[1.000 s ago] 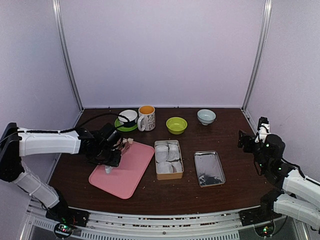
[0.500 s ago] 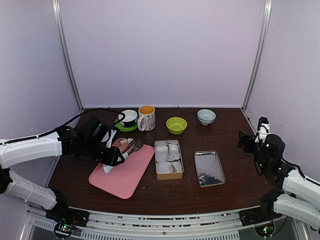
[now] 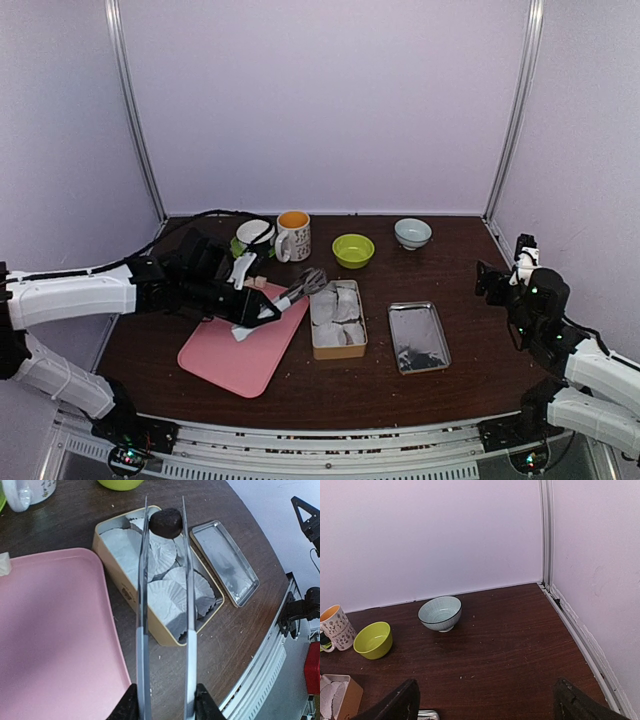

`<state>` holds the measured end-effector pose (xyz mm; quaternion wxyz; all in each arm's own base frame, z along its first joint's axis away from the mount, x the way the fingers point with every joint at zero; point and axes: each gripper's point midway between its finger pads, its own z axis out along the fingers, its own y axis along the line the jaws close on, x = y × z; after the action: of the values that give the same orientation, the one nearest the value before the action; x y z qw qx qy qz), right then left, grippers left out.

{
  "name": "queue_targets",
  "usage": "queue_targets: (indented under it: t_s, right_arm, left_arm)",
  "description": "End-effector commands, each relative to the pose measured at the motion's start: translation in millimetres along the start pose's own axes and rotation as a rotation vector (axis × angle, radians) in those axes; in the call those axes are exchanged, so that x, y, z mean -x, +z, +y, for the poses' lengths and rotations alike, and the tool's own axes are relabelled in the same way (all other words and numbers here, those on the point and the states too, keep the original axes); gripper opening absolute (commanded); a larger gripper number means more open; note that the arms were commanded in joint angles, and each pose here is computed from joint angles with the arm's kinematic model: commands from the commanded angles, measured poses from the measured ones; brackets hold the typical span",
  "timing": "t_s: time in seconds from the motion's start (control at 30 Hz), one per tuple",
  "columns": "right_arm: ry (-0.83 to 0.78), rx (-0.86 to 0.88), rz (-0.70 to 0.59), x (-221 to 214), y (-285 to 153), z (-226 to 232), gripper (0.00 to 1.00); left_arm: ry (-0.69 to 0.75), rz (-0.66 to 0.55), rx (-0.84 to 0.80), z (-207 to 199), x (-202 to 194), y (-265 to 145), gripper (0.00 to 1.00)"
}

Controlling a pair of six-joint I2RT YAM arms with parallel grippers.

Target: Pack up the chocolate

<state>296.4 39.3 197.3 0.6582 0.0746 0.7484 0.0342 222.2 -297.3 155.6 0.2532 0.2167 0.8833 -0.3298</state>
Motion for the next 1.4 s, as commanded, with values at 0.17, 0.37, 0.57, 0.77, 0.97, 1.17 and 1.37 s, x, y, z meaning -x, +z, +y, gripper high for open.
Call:
queue_targets:
  t_s: [0.17,0.37,0.57,0.77,0.97,1.17,1.37]
  right_arm:
    - [0.004,-0.002,-0.024,8,0,0,0.92]
    - [0.006,-0.004,-0.027,8,-1,-1,0.92]
    - [0.006,-0.003,-0.027,9,-1,-1,0.92]
    - [0.006,-0.002,-0.027,9,-1,0,0.92]
    - [0.006,-0.006,-0.027,8,-1,-1,0.92]
    - [0.005,-0.007,-0.025,8,-1,-1,0.92]
    - [0.006,-0.008,-0.026,9,-1,-1,0.92]
  left_arm:
    - [0.101,-0.014,-0.049,-27,32,53,0.25]
    - [0.104,0.031,-0.033,-20,28,73,0.25]
    - [0.111,0.018,0.033,-9,36,82,0.25]
    - [0.131,0.033,0.081,-2,39,90,0.28]
    - [0.135,0.047,0.096,1,39,92,0.39]
    - [0.139,0.035,0.101,-1,41,84,0.43]
    - [0.139,0.005,0.082,-9,47,69,0.45]
